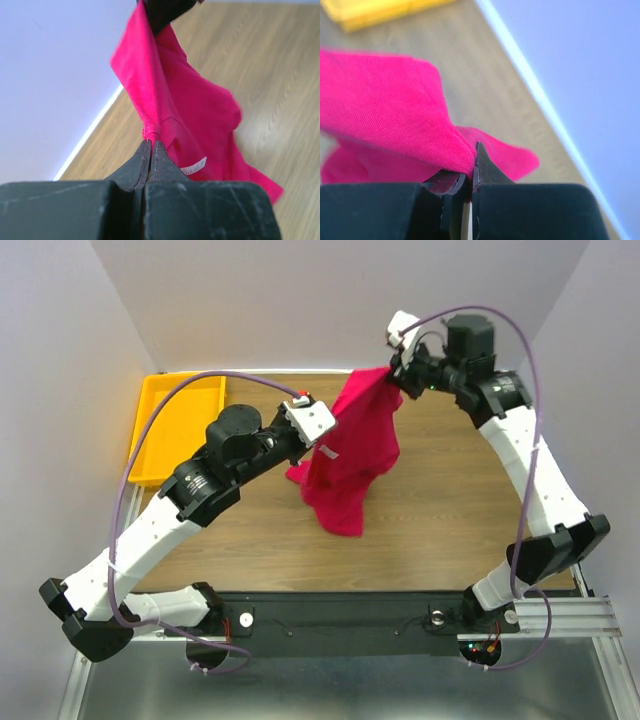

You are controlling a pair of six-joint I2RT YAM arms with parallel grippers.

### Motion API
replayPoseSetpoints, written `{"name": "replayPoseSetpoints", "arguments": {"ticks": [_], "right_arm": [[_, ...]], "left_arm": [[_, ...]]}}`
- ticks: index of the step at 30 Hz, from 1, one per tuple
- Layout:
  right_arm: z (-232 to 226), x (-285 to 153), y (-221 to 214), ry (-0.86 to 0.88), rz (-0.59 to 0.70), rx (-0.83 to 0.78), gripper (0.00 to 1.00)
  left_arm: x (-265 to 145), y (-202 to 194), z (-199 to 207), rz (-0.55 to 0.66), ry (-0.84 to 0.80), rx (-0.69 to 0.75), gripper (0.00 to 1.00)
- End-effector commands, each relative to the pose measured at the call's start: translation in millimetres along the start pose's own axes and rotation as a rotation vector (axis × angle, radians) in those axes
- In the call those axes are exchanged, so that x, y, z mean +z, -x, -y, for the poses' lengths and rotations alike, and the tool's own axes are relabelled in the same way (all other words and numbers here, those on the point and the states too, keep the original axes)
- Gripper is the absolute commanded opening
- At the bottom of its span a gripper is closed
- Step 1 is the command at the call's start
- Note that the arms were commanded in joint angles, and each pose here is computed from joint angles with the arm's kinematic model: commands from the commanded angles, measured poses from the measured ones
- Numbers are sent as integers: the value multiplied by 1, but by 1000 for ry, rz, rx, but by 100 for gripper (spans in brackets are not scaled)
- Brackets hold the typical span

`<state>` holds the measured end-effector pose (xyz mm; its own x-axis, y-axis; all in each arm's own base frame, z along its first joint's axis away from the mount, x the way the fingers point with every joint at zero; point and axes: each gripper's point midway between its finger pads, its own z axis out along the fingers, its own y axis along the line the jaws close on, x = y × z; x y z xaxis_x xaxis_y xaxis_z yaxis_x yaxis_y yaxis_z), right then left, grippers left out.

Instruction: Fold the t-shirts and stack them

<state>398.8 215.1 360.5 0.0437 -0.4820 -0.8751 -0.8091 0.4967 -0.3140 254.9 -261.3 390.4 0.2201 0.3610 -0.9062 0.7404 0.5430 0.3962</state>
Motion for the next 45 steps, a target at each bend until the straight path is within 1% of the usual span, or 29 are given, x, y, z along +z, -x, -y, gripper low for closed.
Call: {"name": "replayPoseSetpoints", "arguments": {"ticks": [1,2,3,5,6,9,10,13,16,17,18,19,20,23,24,25,26,27,29,30,31,32,34,35,37,39,43,44,45], "right_arm": [[61,-84,106,-351,196,-57,1],[70,-106,131,-419,248,-67,1],[76,-116,140,-454,265,-74,1],[91,-137,155,-549,287,-93,1],[97,-157,173,-604,328,-120,1],[112,-193,193,-730,366,-164,1],[113,-216,207,-775,407,-180,1],[110,-249,225,-820,472,-202,1],[102,-244,226,-767,484,-205,1],[101,-222,213,-708,450,-194,1],[98,-209,206,-668,435,-179,1],[96,-193,196,-625,412,-158,1],[90,-167,182,-538,390,-124,1],[78,-115,154,-365,350,-57,1],[62,-88,137,-238,331,-34,1],[53,-74,127,-173,320,-21,1],[37,-44,99,-58,277,14,1],[24,-29,88,4,261,17,1],[4,0,60,90,213,43,1],[-6,17,46,128,185,47,1],[-30,38,23,194,136,73,1],[-40,54,7,214,98,81,1],[-74,75,-8,287,56,81,1],[-86,84,-22,307,26,95,1],[-107,93,-39,350,-9,121,1],[-112,95,-49,350,-23,122,1],[-134,80,-90,380,-90,77,1],[-139,76,-100,389,-104,70,1],[-155,72,-126,422,-145,61,2]], "left_arm": [[-15,87,-35,289,114,-62,0],[-15,98,-37,319,110,-66,0],[-23,124,-44,380,114,-63,0],[-17,150,-46,451,88,-75,0],[-19,175,-50,509,74,-72,0],[-33,221,-56,641,46,-92,0],[-30,230,-52,676,8,-89,0],[-41,248,-44,748,-55,-115,0],[-50,246,-40,775,-67,-142,0],[-53,243,-41,776,-52,-161,0],[-40,222,-36,727,-51,-184,0],[-53,218,-41,730,-11,-202,0],[-53,208,-41,709,4,-236,0],[-49,154,-44,605,104,-342,0],[-34,115,-34,521,113,-405,0],[-46,101,-43,507,189,-457,0],[-34,56,-37,416,223,-557,0],[-44,40,-42,410,281,-623,0],[-43,-3,-35,344,321,-729,0],[-34,-47,-23,271,340,-851,0],[-39,-61,-18,266,356,-907,0],[-34,-99,-4,195,368,-966,0],[-37,-120,8,189,379,-1095,0],[-36,-145,18,144,401,-1130,0],[-39,-159,24,134,421,-1199,0],[-39,-180,33,86,438,-1224,0],[-29,-190,54,21,350,-1246,0],[-27,-189,59,11,318,-1245,4],[-24,-188,65,-3,284,-1242,17]]}}
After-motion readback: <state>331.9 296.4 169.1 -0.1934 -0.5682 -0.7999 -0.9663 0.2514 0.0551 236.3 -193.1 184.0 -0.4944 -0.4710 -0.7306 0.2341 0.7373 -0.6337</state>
